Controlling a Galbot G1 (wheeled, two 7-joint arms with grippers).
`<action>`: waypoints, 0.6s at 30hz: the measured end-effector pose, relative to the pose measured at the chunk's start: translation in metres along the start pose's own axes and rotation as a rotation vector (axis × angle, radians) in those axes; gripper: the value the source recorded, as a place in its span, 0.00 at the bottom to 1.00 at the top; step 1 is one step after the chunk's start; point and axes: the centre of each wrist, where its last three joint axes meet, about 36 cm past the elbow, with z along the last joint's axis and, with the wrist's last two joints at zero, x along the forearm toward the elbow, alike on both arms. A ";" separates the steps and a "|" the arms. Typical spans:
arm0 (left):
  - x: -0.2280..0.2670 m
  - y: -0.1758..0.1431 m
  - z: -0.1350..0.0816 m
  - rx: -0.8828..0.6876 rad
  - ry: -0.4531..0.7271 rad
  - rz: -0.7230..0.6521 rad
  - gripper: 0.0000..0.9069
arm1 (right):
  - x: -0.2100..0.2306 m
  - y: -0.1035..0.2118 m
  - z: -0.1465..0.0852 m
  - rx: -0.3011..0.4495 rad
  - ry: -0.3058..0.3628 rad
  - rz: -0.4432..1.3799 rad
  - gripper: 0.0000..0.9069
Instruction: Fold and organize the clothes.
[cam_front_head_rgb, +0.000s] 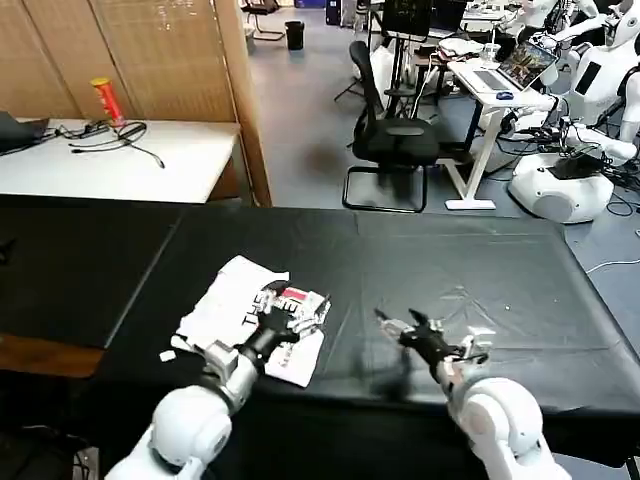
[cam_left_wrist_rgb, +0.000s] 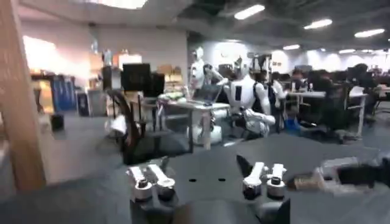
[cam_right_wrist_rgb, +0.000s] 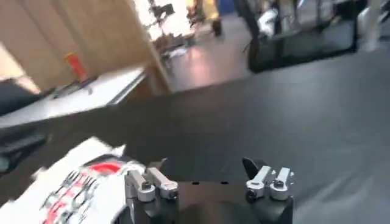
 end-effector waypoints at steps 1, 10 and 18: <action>0.000 0.006 -0.002 -0.011 -0.004 -0.014 0.97 | -0.004 0.004 0.003 -0.002 0.013 -0.018 0.97; 0.013 0.026 0.005 -0.073 -0.004 -0.113 0.97 | -0.044 0.030 0.018 -0.117 0.074 -0.148 0.97; 0.025 0.032 0.018 -0.062 0.035 -0.160 0.97 | -0.074 0.027 0.020 -0.309 0.068 -0.135 0.94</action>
